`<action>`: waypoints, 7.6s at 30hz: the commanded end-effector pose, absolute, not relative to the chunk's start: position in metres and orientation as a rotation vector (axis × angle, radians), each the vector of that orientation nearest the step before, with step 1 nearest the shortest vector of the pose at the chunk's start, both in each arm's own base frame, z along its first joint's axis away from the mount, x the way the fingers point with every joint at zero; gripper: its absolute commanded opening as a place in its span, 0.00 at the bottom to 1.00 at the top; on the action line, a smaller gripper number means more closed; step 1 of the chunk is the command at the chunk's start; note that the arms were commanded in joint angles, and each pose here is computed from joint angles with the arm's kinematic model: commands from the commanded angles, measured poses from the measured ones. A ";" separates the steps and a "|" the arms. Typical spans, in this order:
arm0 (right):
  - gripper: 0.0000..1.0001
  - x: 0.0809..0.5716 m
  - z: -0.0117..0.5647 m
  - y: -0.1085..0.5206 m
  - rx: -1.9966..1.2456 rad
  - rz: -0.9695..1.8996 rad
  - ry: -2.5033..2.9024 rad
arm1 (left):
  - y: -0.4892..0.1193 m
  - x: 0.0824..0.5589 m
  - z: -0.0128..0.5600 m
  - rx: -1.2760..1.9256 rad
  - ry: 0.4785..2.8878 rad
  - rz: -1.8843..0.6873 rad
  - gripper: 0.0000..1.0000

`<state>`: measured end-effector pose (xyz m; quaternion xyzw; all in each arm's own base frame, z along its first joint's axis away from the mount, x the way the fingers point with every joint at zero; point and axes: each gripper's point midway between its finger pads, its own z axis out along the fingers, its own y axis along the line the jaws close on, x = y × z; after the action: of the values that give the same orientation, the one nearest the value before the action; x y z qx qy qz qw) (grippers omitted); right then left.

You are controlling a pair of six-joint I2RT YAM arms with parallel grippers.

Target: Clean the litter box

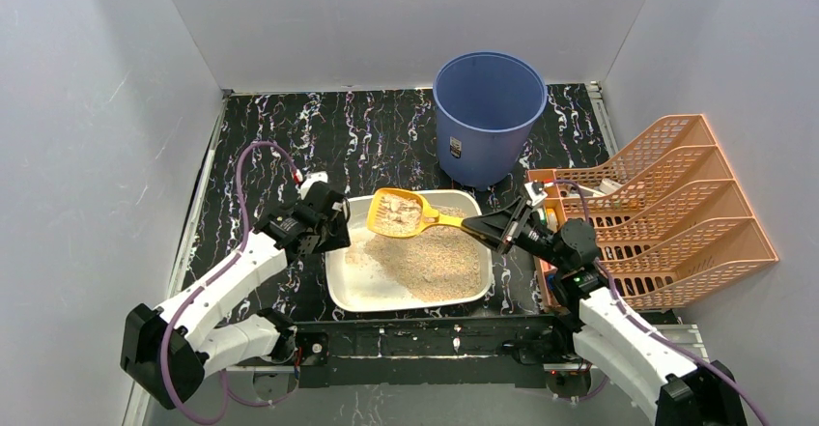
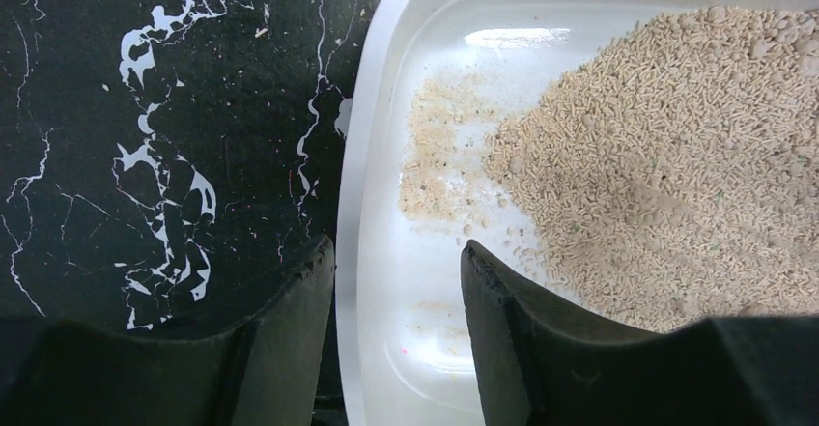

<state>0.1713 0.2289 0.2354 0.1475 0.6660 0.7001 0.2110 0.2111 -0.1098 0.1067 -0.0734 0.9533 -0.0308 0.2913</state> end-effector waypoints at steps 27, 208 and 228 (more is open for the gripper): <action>0.01 0.161 0.271 0.256 0.181 1.956 1.791 | -0.056 0.221 0.283 -0.355 2.170 0.029 0.91; 0.01 0.118 0.382 0.188 -0.611 1.000 2.152 | -0.152 0.308 0.136 0.480 2.489 0.108 0.98; 0.01 0.098 0.356 0.177 -0.561 1.015 2.243 | -0.192 0.342 0.087 0.765 2.510 0.051 0.83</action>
<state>0.1010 0.1739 0.3539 -0.2151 0.8519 0.3675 0.3048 0.3319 -0.1856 0.0899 0.2665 0.9292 0.0191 0.2552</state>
